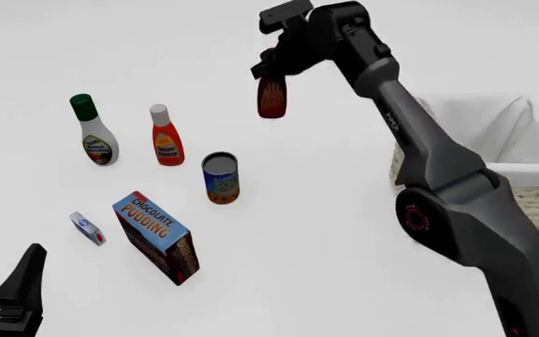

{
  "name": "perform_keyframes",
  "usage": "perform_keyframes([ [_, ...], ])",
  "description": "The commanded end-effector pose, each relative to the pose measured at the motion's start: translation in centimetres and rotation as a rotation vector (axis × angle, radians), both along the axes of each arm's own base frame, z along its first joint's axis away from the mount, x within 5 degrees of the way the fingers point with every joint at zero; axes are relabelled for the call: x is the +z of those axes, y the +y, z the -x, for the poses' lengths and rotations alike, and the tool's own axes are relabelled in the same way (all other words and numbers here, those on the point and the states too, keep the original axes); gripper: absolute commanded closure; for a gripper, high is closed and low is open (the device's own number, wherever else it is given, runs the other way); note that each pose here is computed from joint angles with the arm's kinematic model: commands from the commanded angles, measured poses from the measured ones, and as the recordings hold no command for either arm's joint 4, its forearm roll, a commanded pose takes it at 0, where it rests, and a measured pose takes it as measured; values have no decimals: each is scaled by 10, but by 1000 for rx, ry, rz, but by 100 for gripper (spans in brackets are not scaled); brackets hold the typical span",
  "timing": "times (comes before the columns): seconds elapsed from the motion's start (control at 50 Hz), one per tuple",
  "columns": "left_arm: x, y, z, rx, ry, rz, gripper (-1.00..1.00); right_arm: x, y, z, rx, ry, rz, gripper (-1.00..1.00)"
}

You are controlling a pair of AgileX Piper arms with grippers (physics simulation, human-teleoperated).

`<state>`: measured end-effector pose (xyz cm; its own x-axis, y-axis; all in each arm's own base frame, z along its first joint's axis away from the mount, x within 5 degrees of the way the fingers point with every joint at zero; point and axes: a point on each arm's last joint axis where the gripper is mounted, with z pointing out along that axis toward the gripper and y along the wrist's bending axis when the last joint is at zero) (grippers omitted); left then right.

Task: Pick the bbq sauce and place it in the basket.

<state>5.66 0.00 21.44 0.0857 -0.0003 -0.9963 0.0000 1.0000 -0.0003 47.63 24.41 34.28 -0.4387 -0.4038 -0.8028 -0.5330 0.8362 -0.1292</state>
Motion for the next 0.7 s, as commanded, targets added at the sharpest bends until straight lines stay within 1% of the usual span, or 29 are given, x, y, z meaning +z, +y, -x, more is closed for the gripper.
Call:
perform_keyframes([
  [0.02, 0, 0, 0, 0, 0, 0, -100, 35, -10, 20, 0, -41, -20, 100],
  [0.1, 0, 0, 0, 0, 0, 0, -100, 46, -15, 29, -2, -55, -29, 100],
  [0.22, 0, 0, 0, 0, 0, 0, -100, 55, -23, 39, 0, -65, -25, 100],
  [0.36, 0, 0, 0, 0, 0, 0, -100, 72, -28, 55, 7, -87, -31, 100],
  [0.44, 0, 0, 0, 0, 0, 0, -100, 78, -31, 61, 10, -93, -31, 100],
  [0.48, 0, 0, 0, 0, 0, 0, -100, 84, -37, 64, 5, -114, -33, 100],
  [0.52, 0, 0, 0, 0, 0, 0, -100, 86, -40, 65, 3, -119, -30, 100],
  [0.54, 0, 0, 0, 0, 0, 0, -100, 91, -40, 70, 7, -120, -34, 100],
  [0.66, 0, 0, 0, 0, 0, 0, -100, 104, -43, 84, 17, -134, -37, 100],
  [0.7, 0, 0, 0, 0, 0, 0, -100, 106, -49, 85, 8, -139, -36, 100],
])
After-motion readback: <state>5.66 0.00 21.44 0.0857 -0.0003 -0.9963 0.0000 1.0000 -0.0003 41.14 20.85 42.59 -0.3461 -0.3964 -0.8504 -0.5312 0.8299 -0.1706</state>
